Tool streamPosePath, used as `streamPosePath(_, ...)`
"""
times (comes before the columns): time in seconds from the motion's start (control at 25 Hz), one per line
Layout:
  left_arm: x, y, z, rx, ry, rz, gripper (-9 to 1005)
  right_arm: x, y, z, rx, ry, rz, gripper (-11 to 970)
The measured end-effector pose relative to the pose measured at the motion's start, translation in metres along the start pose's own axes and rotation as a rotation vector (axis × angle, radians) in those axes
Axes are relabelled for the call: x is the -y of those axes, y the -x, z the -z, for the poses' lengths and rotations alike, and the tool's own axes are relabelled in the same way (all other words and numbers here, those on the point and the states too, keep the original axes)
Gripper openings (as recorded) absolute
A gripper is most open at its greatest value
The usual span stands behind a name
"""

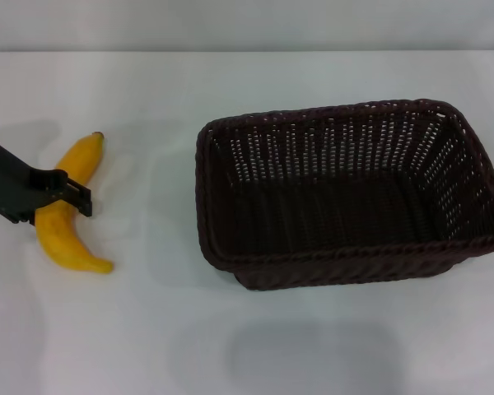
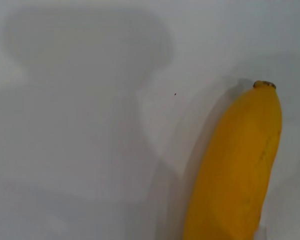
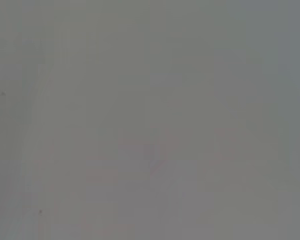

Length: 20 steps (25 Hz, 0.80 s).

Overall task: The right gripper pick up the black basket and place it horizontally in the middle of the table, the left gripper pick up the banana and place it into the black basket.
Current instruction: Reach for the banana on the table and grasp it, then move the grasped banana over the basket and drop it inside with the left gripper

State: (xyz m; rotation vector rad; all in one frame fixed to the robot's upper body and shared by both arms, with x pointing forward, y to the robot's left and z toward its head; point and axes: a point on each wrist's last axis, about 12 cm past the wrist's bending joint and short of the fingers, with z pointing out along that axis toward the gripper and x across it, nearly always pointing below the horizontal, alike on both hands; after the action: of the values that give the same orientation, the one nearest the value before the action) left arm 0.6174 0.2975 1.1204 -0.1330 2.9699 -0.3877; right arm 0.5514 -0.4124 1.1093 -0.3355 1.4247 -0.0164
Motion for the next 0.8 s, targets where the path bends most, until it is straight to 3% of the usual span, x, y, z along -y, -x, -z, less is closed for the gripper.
streamPosePath(0.24, 0.0, -0.001, -0.001, -0.025, 0.035, -0.021, 781, -0.001, -0.001, 0.0, -0.001, -0.002, -0.01, 700)
streamPosePath(0.36, 0.002, 0.001, 0.006, -0.018, 0.038, -0.047, 612, -0.001, -0.001, 0.0, -0.001, -0.004, -0.011, 700)
streamPosePath(0.52, 0.004, 0.008, 0.019, 0.014, 0.041, -0.072, 526, -0.001, -0.002, 0.001, -0.003, -0.004, -0.011, 700)
streamPosePath(0.68, 0.018, 0.018, 0.034, 0.045, -0.009, -0.128, 511, -0.002, -0.004, 0.002, -0.008, -0.007, -0.021, 700)
streamPosePath(0.8, 0.037, 0.026, 0.052, 0.072, -0.077, -0.205, 517, -0.004, -0.006, 0.003, -0.011, -0.009, -0.034, 700)
